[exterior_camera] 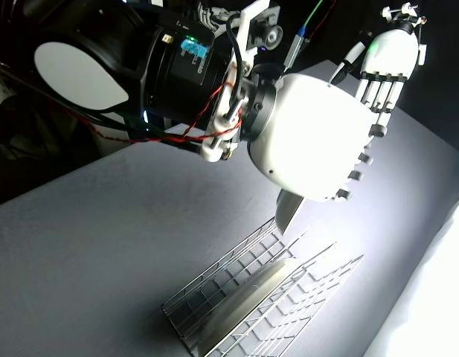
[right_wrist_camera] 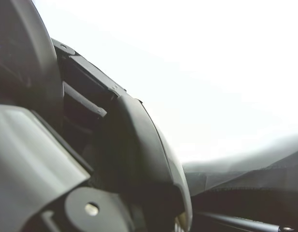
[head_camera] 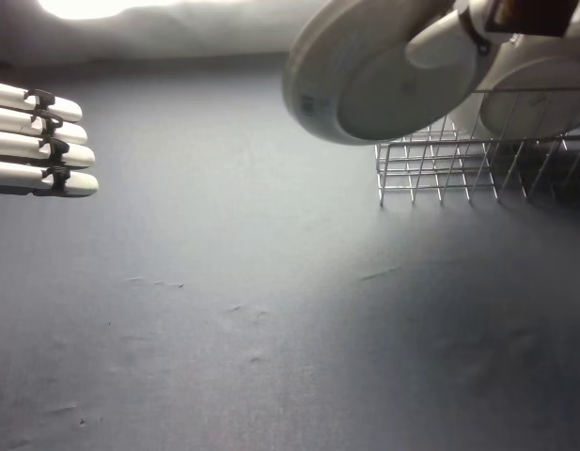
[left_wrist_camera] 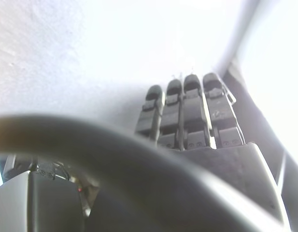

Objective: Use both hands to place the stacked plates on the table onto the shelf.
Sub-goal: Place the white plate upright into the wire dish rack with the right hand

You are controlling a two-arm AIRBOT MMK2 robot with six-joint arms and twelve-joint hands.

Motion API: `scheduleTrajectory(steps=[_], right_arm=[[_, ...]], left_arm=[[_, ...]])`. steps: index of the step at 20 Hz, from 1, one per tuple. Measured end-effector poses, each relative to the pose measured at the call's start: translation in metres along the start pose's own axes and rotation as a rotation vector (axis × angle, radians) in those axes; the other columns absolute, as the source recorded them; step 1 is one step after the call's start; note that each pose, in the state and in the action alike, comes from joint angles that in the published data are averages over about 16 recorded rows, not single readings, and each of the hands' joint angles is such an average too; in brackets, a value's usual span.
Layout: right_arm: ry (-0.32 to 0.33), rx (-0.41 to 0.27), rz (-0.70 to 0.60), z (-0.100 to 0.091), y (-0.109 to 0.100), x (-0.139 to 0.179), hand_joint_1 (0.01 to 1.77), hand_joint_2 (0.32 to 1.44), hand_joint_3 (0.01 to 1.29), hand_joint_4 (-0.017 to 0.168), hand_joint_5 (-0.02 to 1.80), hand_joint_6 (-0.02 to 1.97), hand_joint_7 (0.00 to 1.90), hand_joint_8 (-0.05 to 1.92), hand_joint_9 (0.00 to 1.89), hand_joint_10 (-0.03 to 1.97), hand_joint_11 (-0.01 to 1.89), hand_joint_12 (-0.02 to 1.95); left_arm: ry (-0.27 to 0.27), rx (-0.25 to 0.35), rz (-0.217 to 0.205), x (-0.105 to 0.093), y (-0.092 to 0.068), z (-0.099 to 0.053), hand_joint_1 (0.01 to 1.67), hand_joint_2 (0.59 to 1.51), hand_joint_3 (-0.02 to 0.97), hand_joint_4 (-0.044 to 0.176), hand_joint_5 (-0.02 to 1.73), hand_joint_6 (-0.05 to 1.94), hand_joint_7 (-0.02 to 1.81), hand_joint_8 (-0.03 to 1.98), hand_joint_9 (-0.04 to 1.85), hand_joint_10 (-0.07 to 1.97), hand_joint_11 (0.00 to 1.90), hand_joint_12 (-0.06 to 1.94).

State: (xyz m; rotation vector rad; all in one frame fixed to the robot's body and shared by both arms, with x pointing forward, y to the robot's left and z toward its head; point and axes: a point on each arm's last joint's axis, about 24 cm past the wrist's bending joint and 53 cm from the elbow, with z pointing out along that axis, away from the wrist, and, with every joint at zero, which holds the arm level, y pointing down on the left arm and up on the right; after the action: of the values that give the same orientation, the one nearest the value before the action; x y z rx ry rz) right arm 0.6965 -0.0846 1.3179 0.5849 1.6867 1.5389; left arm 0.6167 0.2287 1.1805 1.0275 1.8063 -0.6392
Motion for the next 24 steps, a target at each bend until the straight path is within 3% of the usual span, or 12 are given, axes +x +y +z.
scheduleTrajectory(steps=[16, 21, 24], right_arm=[[-0.074, 0.107, -0.158, -0.029, -0.053, -0.041, 1.45, 0.96, 0.01, -0.008, 0.96, 0.79, 1.07, 0.74, 1.04, 0.92, 0.75, 1.56], [-0.067, 0.115, -0.217, -0.034, -0.067, -0.039, 1.45, 0.96, 0.01, -0.008, 0.95, 0.81, 1.05, 0.78, 1.0, 0.99, 0.74, 1.46], [-0.061, 0.111, -0.246, -0.036, -0.071, -0.037, 1.42, 0.98, 0.01, -0.008, 0.92, 0.8, 1.02, 0.74, 0.95, 0.92, 0.7, 1.39]], left_arm=[[0.003, 0.01, -0.003, 0.001, -0.002, 0.001, 0.02, 1.094, 0.02, 0.002, 0.02, -0.01, 0.02, 0.0, 0.02, 0.0, 0.01, 0.0], [0.004, 0.011, -0.003, 0.001, -0.003, 0.001, 0.02, 1.093, 0.02, 0.002, 0.02, -0.01, 0.02, 0.0, 0.02, 0.0, 0.01, 0.0], [0.004, 0.012, -0.003, 0.001, -0.003, 0.001, 0.02, 1.094, 0.019, 0.003, 0.02, -0.01, 0.02, 0.0, 0.02, 0.0, 0.01, 0.0]])
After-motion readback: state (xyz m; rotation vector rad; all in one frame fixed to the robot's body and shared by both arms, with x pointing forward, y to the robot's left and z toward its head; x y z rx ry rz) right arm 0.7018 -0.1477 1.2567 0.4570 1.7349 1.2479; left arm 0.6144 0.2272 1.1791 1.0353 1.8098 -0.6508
